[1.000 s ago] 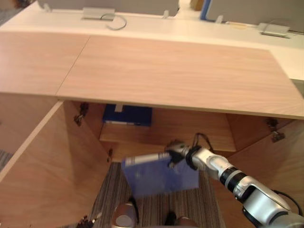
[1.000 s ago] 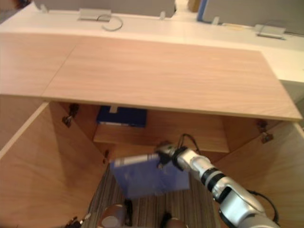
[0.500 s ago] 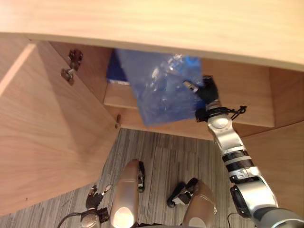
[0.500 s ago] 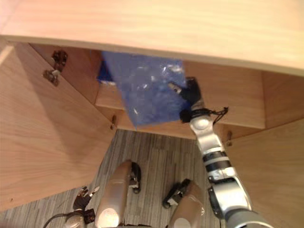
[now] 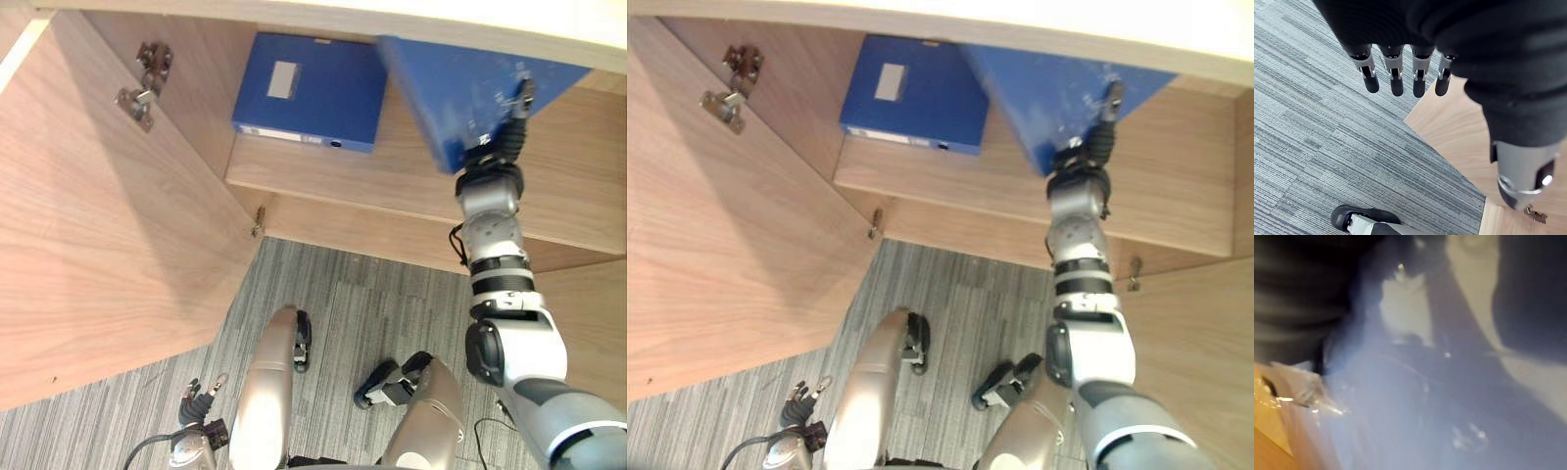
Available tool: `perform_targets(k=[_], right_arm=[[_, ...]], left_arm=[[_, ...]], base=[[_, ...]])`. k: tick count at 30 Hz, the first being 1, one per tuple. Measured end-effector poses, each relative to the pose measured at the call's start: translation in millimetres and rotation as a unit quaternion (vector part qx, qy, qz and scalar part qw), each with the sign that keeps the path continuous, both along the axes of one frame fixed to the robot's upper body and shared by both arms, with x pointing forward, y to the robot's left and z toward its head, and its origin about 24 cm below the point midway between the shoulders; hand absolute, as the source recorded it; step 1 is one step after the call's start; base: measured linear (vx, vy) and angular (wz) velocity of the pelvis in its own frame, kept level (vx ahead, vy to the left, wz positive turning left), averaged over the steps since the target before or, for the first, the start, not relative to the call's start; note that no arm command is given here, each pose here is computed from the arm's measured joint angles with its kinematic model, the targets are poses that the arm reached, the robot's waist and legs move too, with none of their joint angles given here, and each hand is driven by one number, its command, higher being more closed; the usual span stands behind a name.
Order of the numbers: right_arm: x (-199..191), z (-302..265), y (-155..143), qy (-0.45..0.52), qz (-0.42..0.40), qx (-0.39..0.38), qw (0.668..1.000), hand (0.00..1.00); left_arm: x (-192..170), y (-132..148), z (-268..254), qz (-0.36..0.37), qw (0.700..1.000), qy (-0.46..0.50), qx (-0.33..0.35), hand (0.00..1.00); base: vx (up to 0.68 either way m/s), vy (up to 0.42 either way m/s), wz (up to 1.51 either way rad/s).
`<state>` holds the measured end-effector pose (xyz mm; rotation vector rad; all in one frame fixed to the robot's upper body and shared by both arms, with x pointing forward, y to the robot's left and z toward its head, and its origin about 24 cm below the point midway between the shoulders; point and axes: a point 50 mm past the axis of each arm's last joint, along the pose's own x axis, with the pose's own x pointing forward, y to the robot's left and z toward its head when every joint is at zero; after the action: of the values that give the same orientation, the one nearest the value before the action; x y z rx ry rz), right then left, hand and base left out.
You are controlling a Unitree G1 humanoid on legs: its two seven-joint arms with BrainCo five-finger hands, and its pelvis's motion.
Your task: Walk over to the cabinet, pick up the folder, carry it to the office cabinet, place the folder inside the office cabinet, then close the office cabinet door
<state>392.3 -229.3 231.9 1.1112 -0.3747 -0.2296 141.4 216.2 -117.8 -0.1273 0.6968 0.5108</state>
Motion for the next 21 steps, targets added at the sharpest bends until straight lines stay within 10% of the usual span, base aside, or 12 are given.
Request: perform_targets(k=[7,21], right_arm=[[-4,29,-35,-0.043,-0.062,0.156,0.985,1.00],[0,81,-40,-0.033,-0.063,0.159,0.985,1.00]], left_arm=[[1,-6,0,0.009,1.000,0.005,-0.004,0.00],[4,16,8,0.097,0.995,-0.010,0.008,0.00]], base=[[0.03,-0.008,0.10],[0.01,-0.020,0.03]])
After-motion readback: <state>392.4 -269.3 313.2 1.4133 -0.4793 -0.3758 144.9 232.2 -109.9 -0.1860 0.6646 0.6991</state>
